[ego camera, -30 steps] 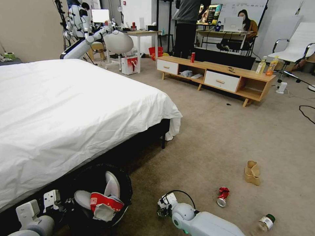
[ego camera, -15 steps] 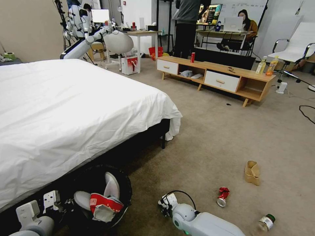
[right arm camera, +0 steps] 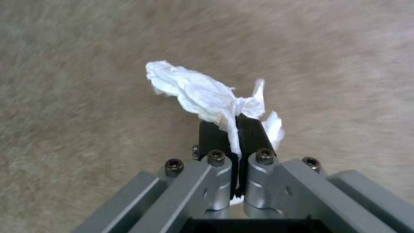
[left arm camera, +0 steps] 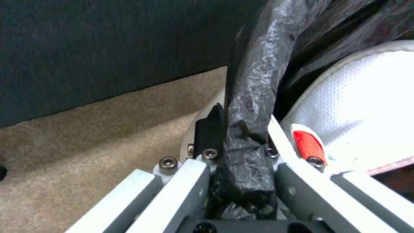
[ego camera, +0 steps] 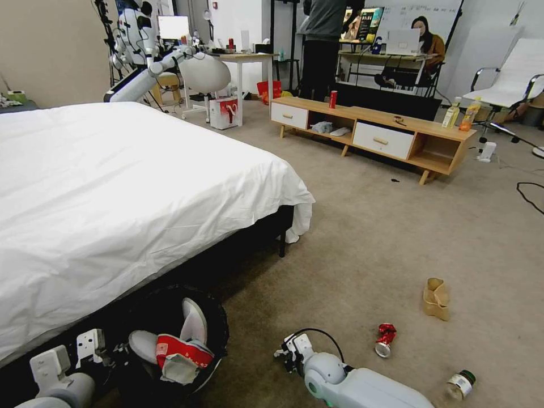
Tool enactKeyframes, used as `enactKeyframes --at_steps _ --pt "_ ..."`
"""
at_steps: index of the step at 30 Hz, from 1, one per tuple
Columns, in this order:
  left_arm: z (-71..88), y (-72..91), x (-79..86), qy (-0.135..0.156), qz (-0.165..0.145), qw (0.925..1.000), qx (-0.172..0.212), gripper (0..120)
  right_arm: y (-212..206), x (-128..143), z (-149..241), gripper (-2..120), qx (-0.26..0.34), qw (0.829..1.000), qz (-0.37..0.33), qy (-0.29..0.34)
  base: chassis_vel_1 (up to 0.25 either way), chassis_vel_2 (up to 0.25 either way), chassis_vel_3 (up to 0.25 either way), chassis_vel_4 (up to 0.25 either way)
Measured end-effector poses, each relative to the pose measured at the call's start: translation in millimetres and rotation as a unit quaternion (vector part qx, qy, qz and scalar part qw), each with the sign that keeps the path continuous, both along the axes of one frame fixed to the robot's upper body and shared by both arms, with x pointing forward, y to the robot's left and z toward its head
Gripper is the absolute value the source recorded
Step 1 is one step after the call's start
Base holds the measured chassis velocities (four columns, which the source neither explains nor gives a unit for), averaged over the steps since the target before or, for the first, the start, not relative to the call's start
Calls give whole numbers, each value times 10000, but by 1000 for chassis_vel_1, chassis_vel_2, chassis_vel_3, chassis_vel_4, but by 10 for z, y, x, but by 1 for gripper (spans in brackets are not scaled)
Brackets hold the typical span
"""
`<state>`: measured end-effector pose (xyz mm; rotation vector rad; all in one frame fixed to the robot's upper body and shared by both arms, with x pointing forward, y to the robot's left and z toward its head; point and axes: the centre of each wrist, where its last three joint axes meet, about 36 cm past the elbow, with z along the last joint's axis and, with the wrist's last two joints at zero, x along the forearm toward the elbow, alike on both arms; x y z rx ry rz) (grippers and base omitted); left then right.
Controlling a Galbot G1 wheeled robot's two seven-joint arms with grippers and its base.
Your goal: Pick up the trash bin and place the garbage on the floor into it.
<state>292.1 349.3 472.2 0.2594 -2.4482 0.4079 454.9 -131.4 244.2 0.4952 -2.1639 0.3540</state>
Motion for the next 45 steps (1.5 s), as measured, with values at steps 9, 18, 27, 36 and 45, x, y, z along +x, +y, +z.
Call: enactKeyframes --at_steps 9,18,27,36,45 --pt "64 -43 94 -134 -86 9997 -157 1 -182 74 1180 0 662 9936 -109 -909 0 0 0 0" --pt "109 -20 193 -211 -107 9995 -230 1 -130 -37 2067 0 1285 9784 156 -1612 0 0 0 0" --pt "133 -34 231 -228 -186 9992 -269 1 47 -270 3060 0 2400 9431 705 -2193 0 0 0 0" --pt "175 -59 242 -281 -245 9989 -287 1 518 -514 3782 0 3377 9024 1782 -1997 0 0 0 0" --pt "211 -72 251 -340 -268 9987 -284 1 904 -587 3570 0 2893 9291 2017 -1117 0 0 0 0"
